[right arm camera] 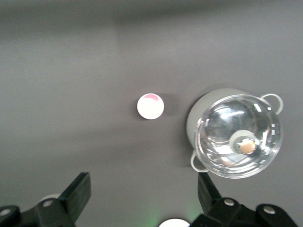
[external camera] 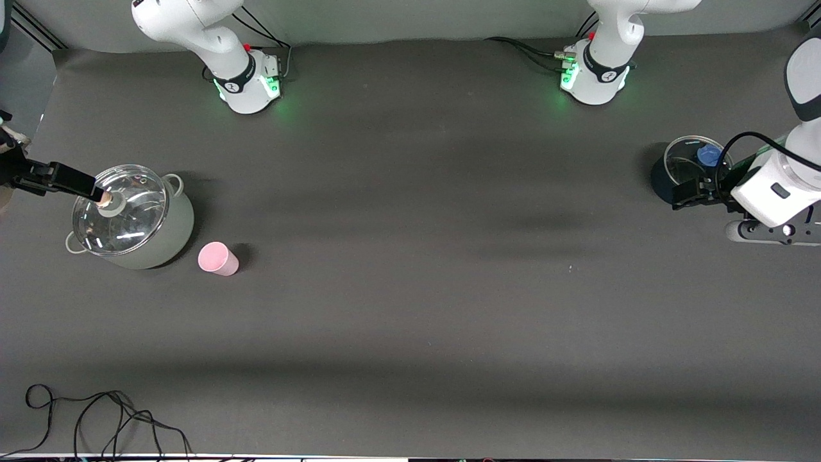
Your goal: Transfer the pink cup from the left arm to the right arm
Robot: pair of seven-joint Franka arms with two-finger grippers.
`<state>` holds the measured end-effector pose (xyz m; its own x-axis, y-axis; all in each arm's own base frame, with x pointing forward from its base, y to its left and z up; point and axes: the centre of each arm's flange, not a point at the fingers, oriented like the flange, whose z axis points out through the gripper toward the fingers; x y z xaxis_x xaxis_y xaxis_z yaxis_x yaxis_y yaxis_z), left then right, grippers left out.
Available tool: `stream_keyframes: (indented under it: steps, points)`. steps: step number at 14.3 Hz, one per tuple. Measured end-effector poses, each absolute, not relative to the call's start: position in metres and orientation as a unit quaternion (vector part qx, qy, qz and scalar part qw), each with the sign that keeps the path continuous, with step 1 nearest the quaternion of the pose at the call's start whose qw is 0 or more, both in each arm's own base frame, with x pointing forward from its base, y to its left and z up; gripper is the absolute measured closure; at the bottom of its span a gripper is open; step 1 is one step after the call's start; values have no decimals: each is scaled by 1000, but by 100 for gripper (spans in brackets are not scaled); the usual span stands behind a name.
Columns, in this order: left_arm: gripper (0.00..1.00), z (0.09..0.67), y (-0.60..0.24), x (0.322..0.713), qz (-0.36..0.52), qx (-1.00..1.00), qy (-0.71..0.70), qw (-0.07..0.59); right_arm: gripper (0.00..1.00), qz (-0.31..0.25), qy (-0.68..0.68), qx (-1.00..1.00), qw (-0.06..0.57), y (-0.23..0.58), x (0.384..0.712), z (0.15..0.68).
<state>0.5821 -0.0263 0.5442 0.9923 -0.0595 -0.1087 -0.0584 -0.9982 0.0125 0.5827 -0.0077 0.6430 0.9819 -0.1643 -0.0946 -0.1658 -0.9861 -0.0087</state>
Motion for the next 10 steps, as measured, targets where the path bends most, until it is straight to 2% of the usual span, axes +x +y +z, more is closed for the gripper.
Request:
stream_keyframes:
  steps: [10]
  points:
    - [0, 549, -27, 591, -41, 999, -30, 4, 0, 46, 91, -995, 19, -15, 585, 642]
